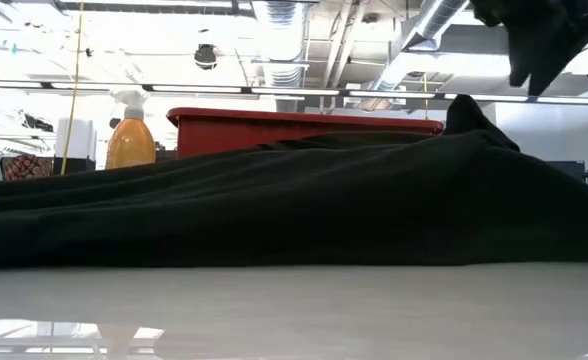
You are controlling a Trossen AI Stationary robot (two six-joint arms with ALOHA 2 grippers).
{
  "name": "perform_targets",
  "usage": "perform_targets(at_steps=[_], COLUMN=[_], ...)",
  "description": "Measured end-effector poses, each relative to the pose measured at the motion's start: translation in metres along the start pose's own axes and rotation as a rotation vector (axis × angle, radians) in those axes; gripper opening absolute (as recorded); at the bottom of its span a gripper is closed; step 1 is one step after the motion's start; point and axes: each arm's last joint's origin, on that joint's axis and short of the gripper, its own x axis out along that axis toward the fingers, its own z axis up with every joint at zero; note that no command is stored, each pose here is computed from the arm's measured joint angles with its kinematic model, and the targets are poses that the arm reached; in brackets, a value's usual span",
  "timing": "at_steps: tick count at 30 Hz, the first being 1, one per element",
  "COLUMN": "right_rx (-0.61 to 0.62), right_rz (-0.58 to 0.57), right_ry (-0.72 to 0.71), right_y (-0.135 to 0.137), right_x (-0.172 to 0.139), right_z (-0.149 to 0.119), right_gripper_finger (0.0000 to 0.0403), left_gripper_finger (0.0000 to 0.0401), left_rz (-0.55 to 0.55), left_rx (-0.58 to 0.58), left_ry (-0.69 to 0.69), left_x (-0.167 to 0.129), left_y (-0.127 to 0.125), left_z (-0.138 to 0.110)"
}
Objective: Fold Laundry from Bin
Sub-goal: Fold the black shirt from the red laundry bin
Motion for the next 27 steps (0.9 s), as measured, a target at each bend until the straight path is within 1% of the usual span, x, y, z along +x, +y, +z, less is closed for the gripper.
perform_targets(at_steps=[2, 3, 6, 8, 12, 17, 22, 27], right_rx=[0.071, 0.086, 0.1, 0.078, 0.075, 0.092, 0.114, 0.141], right_rz=[-0.033, -0.057, -0.111, -0.12, -0.071, -0.009, 0.068, 0.079], right_ry=[-0.083, -0.121, -0.155, -0.153, -0.158, -0.099, 0.013, -0.013], right_y=[-0.005, -0.008, -0.017, -0.023, -0.039, -0.06, -0.063, -0.069], right_x=[0.006, 0.01, 0.027, 0.04, 0.063, 0.084, 0.083, 0.066], right_z=[0.0, 0.001, 0.01, 0.017, 0.034, 0.048, 0.044, 0.034], right_gripper_finger=[0.0239, 0.0239, 0.0239, 0.0239, 0.0239, 0.0234, 0.0207, 0.0187], left_gripper_finger=[0.0169, 0.0169, 0.0169, 0.0169, 0.0169, 0.0169, 0.0169, 0.0169], left_rz=[0.009, 0.013, 0.017, 0.017, 0.018, 0.014, -0.002, -0.007], left_rx=[0.006, 0.009, 0.027, 0.042, 0.071, 0.057, 0.03, -0.005], left_ry=[-0.031, -0.048, -0.081, -0.091, -0.11, -0.115, -0.128, -0.154], left_x=[0.0, 0.0, -0.001, -0.002, -0.004, -0.004, -0.002, -0.002], left_y=[0.0, 0.0, 0.0, 0.0, 0.001, 0.0, -0.003, -0.004], left_z=[0.0, 0.0, 0.002, 0.004, 0.007, 0.007, 0.005, 0.004])
